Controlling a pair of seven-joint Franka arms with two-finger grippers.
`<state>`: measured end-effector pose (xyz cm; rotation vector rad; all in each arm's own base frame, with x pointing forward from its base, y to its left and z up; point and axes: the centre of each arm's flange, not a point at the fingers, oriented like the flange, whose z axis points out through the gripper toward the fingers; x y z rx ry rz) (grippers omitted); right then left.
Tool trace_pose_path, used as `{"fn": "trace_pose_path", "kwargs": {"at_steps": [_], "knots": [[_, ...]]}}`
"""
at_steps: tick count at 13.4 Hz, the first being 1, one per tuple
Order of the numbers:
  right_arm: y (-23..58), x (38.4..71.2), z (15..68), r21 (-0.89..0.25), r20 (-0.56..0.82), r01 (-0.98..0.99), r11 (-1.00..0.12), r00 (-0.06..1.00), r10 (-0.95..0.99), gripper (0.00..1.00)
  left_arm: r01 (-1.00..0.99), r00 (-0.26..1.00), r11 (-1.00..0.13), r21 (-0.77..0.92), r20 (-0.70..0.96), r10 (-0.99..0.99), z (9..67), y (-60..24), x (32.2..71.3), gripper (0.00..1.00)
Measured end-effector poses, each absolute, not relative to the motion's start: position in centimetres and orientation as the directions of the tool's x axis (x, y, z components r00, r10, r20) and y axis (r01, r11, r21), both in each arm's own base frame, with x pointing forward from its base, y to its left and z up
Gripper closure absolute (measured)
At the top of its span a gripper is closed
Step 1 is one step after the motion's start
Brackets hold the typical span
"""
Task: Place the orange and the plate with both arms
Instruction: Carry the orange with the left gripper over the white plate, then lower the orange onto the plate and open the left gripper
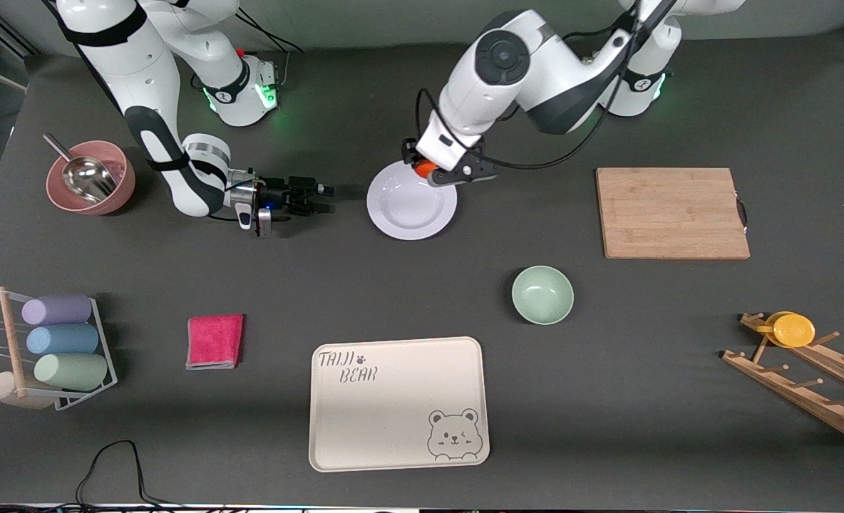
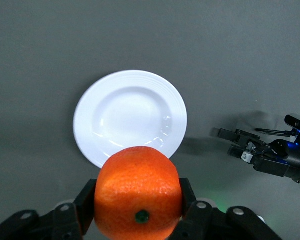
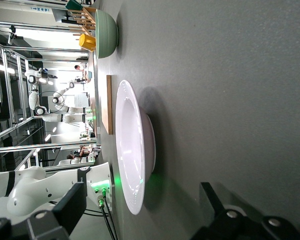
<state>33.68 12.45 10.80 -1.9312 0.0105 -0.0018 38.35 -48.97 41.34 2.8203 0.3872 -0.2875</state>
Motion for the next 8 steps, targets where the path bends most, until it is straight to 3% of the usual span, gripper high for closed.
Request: {"fn": "trace_pose_path", "kwargs": {"at_steps": [3, 5, 6, 8], "knots": [[12.4, 33.8, 10.8, -0.936, -0.001, -0.004, -0.352, 1.000, -0.009, 0.06, 0.277, 0.952, -0.939, 0.204, -0.193, 0.238, 36.9, -52.3, 35.8, 0.30], [12.4, 33.9, 10.8, -0.936, 0.000, -0.003, -0.352, 1.000, -0.009, 0.24, 0.265, 0.952, -0.951, 0.160, -0.201, 0.231, 33.3, -53.3, 34.6, 0.30], [12.5, 33.9, 10.8, -0.936, 0.001, -0.002, -0.351, 1.000, -0.009, 0.26, 0.262, 0.951, -0.953, 0.153, -0.206, 0.229, 31.5, -53.6, 34.3, 0.30], [12.5, 34.0, 10.8, -0.936, 0.002, -0.001, -0.351, 1.000, -0.009, 0.41, 0.271, 0.951, -0.952, 0.142, -0.195, 0.241, 28.1, -53.9, 33.8, 0.30]]}}
